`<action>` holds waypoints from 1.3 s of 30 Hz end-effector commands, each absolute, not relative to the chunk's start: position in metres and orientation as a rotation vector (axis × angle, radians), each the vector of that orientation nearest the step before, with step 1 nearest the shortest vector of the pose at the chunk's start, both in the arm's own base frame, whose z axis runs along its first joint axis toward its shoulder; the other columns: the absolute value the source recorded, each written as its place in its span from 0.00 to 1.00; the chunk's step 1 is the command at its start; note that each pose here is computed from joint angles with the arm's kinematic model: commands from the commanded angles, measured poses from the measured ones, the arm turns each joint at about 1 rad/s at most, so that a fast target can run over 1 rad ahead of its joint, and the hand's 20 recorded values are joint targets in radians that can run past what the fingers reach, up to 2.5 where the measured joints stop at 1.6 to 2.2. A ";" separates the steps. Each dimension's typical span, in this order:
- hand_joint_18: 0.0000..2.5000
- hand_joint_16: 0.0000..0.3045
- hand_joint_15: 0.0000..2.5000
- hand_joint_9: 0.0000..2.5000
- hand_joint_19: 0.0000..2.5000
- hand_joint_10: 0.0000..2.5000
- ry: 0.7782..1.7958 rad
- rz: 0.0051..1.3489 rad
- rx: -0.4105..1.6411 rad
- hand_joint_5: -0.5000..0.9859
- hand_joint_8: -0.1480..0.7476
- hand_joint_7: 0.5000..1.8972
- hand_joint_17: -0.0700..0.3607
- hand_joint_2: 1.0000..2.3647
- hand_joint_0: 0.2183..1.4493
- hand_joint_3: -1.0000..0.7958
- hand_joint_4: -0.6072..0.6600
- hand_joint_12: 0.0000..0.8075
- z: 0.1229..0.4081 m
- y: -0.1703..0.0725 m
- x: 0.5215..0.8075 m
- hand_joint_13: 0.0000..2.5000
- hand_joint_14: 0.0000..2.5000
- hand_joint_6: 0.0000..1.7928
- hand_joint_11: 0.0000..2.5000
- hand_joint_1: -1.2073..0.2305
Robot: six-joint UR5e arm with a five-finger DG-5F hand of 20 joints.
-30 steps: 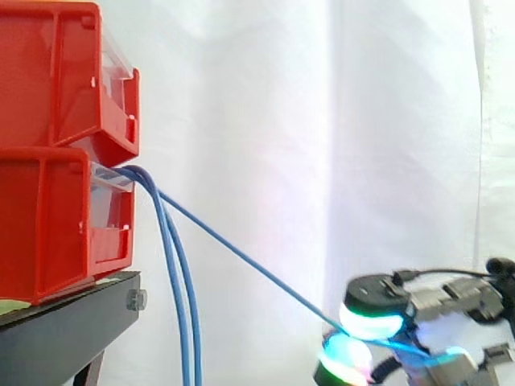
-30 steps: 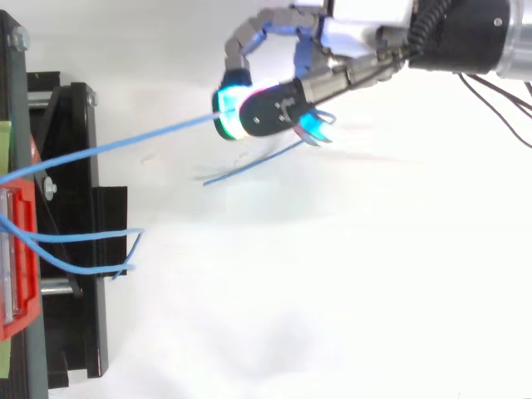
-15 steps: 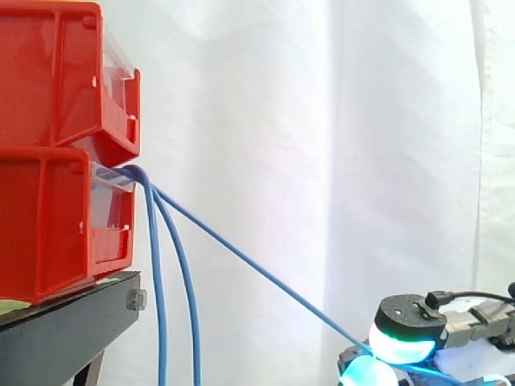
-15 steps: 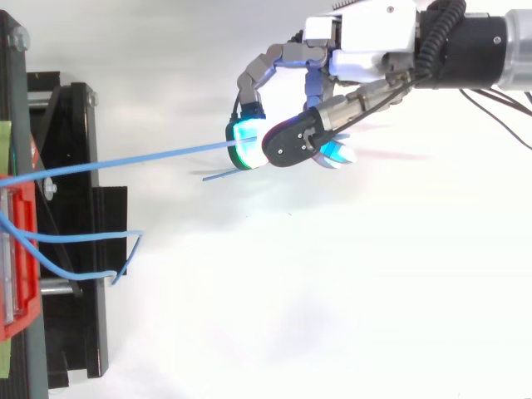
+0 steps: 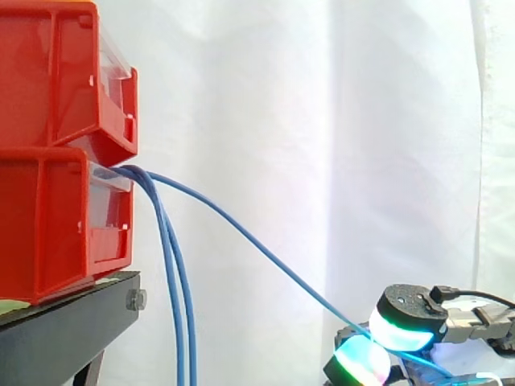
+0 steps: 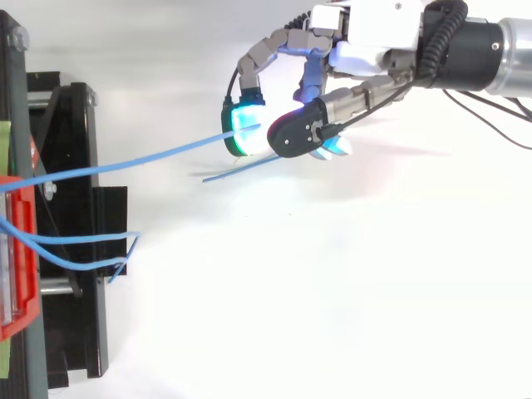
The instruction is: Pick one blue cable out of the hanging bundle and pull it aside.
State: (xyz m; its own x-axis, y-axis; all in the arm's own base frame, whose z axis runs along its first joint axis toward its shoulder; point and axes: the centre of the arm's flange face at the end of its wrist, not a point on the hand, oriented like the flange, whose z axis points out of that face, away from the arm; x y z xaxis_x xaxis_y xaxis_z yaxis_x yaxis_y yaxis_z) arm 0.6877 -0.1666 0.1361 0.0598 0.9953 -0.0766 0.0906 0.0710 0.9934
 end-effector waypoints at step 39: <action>0.46 0.19 0.44 0.67 0.24 0.01 1.268 1.048 1.231 0.34 0.47 0.45 0.46 0.29 0.24 0.52 0.34 0.48 0.136 -0.167 0.688 0.55 0.01 0.48 0.43 0.30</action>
State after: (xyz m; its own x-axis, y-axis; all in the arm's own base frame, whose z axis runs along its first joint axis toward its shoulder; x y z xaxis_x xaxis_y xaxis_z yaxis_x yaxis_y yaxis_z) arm 0.6879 -0.1664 0.1362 0.0604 0.9935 -0.0968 0.0903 0.0911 0.9917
